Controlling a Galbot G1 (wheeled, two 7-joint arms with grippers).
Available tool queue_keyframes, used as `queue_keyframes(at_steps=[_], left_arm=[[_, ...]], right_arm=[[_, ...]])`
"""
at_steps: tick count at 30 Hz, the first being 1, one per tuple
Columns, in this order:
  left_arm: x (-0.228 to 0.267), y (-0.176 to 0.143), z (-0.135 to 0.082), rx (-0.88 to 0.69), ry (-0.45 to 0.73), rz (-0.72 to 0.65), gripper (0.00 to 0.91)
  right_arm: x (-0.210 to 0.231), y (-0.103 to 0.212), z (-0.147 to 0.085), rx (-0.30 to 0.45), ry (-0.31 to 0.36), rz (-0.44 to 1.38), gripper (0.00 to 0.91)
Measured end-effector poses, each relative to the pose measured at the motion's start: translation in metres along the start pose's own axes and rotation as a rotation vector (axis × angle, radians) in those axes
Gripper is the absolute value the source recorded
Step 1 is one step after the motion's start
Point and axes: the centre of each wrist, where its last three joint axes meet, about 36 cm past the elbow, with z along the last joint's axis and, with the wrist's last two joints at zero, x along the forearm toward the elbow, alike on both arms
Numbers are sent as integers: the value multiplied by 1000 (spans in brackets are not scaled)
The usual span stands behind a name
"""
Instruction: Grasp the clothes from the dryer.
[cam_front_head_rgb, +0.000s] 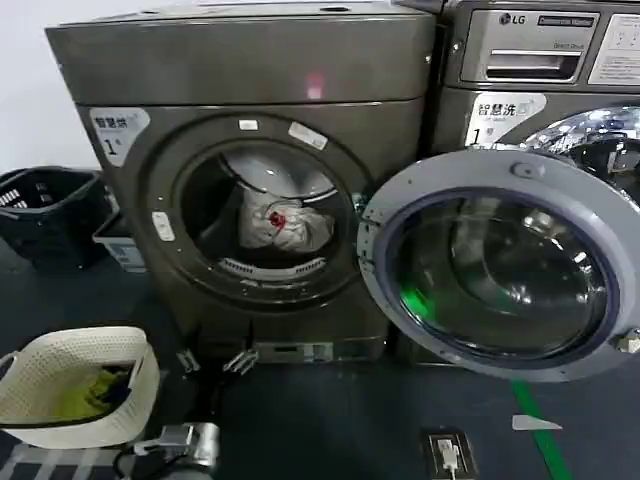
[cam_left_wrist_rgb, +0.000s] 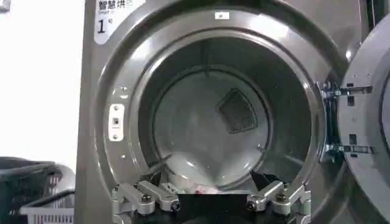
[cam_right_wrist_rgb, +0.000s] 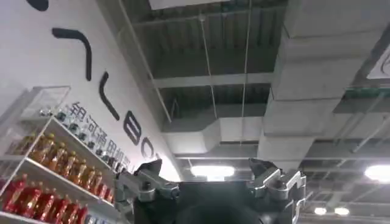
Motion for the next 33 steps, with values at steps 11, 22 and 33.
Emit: queue_keyframes(at_steps=[11,22,33], left_arm=[[-2,0,-1,-1,-7,1,907],[0,0,-3,1,-11,0,907],[-1,1,-5,1,-10,1,907]], right_arm=[[0,-2,-2,1,-4,6,907],[0,-4,-4,-1,-5,14,907],[0,-4,-2,-3,-6,13,907]])
